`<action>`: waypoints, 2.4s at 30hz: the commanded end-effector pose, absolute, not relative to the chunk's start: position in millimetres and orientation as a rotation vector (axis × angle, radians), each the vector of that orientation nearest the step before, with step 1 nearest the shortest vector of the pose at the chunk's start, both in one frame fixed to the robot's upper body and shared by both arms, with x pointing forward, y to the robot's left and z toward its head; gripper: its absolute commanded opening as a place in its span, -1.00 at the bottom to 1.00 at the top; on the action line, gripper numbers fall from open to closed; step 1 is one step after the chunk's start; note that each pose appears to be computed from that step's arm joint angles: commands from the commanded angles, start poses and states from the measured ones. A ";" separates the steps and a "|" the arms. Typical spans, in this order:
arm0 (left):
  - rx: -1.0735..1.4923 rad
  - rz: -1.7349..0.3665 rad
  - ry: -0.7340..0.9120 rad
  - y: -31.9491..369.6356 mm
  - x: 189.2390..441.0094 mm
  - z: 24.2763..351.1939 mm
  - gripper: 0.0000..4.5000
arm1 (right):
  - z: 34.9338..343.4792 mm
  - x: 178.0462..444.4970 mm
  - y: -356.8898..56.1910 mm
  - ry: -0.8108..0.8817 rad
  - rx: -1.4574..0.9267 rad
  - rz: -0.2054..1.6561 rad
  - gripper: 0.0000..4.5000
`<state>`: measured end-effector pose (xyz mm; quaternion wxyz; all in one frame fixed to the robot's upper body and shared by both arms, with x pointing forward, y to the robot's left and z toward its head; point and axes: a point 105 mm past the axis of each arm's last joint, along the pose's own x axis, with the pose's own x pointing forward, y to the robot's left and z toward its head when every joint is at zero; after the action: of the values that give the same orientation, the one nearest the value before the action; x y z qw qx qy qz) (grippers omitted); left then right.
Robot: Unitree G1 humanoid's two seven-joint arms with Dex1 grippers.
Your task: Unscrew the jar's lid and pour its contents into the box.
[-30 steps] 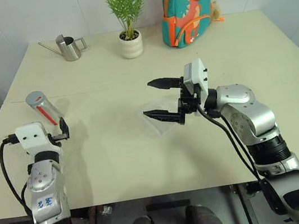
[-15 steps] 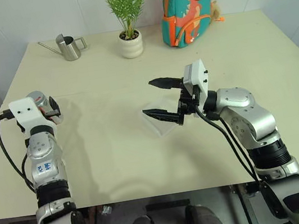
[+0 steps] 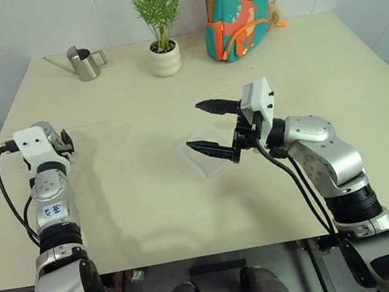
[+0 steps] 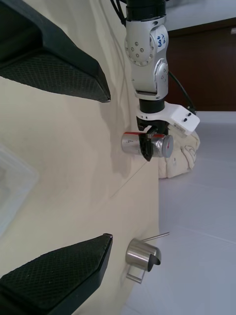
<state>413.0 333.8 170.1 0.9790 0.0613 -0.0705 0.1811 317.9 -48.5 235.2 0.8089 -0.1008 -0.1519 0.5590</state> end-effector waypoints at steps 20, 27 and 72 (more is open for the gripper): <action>0.199 -0.852 -0.278 159.4 354.3 272.6 0.05 | 285.6 308.7 -47.9 -0.325 -0.092 1.096 1.00; 0.240 -1.104 -0.204 114.3 333.9 254.2 0.05 | 298.2 306.4 -18.5 -0.264 -0.065 1.152 1.00; 0.201 -1.652 -0.180 92.3 283.9 263.0 0.05 | 297.1 261.1 -27.1 -0.161 -0.292 1.766 0.13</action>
<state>281.7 82.0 251.1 0.6566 0.0967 -0.0577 -0.7458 269.1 -25.2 291.9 0.6413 -0.1224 -0.0630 0.7548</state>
